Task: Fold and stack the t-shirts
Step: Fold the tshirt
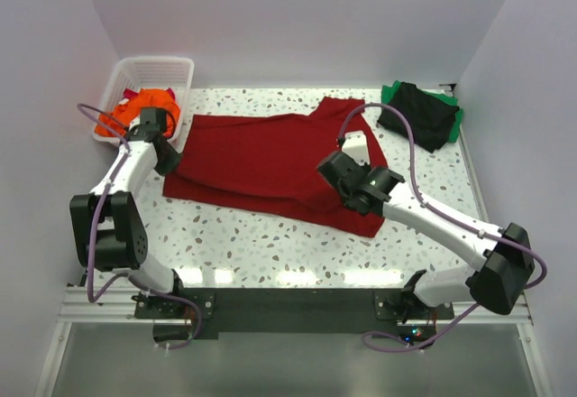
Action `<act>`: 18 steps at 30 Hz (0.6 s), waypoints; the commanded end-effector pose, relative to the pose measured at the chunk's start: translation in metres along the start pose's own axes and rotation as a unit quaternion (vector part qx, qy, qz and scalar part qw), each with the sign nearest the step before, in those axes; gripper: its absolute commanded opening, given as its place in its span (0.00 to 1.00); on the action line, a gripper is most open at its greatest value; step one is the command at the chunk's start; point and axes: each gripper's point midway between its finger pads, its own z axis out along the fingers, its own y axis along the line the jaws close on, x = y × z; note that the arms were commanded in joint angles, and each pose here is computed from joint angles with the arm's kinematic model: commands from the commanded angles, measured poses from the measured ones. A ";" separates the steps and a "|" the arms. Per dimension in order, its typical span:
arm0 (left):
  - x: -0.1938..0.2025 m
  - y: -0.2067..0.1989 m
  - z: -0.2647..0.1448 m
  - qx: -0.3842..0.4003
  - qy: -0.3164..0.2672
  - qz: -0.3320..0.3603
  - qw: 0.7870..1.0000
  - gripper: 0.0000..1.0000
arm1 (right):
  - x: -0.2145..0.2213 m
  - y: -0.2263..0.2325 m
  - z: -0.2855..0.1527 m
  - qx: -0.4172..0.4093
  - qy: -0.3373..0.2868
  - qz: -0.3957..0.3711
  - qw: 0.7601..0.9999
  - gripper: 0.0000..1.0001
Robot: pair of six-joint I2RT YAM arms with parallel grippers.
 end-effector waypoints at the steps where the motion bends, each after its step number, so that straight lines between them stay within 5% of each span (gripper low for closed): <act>1: -0.028 -0.009 0.000 -0.002 -0.044 -0.017 0.999 0.00 | -0.015 -0.003 0.013 0.002 -0.013 0.013 1.000 0.00; 18: -0.034 -0.043 0.042 0.007 -0.014 0.003 1.000 0.00 | -0.015 -0.009 0.053 0.020 0.027 0.011 0.999 0.00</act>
